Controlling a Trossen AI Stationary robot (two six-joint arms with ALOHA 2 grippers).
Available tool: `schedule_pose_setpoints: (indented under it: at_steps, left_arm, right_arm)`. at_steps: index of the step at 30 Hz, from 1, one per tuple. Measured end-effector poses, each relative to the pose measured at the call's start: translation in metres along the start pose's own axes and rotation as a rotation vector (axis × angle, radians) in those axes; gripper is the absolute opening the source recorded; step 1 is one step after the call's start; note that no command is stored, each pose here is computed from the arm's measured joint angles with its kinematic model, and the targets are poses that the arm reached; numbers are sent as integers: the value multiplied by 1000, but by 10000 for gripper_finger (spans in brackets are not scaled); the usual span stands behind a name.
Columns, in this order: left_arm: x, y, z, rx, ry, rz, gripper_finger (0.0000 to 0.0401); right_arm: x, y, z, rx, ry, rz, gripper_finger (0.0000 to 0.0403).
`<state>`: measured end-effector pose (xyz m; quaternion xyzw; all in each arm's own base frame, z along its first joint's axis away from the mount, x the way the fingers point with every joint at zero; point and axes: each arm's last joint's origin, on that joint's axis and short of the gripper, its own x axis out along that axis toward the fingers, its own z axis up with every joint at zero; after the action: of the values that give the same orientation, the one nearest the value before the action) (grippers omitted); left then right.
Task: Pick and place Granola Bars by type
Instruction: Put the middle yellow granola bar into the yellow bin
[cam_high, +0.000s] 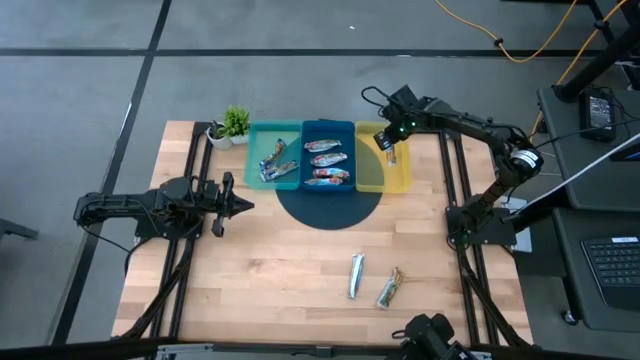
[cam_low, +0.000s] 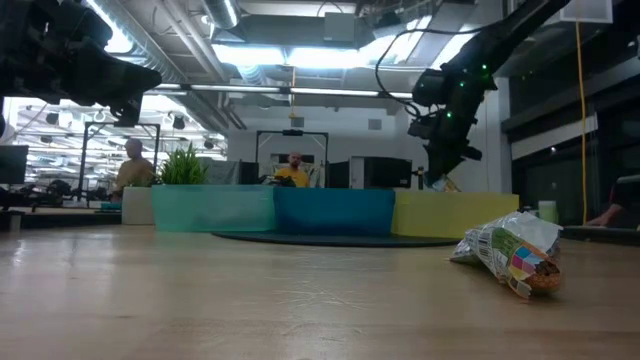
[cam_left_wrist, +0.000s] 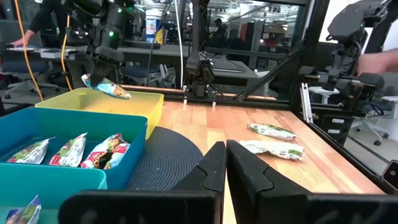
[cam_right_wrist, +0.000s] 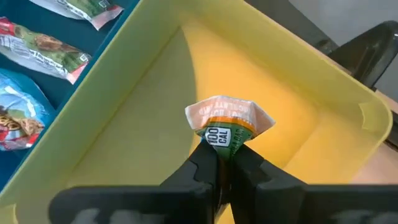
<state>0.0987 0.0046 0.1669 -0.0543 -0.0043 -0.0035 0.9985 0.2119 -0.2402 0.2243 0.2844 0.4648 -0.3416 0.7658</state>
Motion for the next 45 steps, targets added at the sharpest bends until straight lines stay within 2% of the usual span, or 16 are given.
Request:
schedule_pose_setpoints:
  at_steps: [6,16,21,27,31,45]
  left_arm:
    - [0,0,0,0,0,0,5]
    - [0,0,0,0,0,0,4]
    - [0,0,0,0,0,0,6]
    - [0,0,0,0,0,0,6]
    - [0,0,0,0,0,0,4]
    - [0,0,0,0,0,0,4]
  right_arm:
    - [12,-5,-9,37,-15,-20,11]
    - [23,-7,-23,61,31,-27,18]
    - [32,-9,-27,63,84,-42,11]
    - [48,-11,-30,72,146,-50,22]
    - [57,-11,-33,71,185,-38,11]
    - [59,-11,-34,77,194,-29,34]
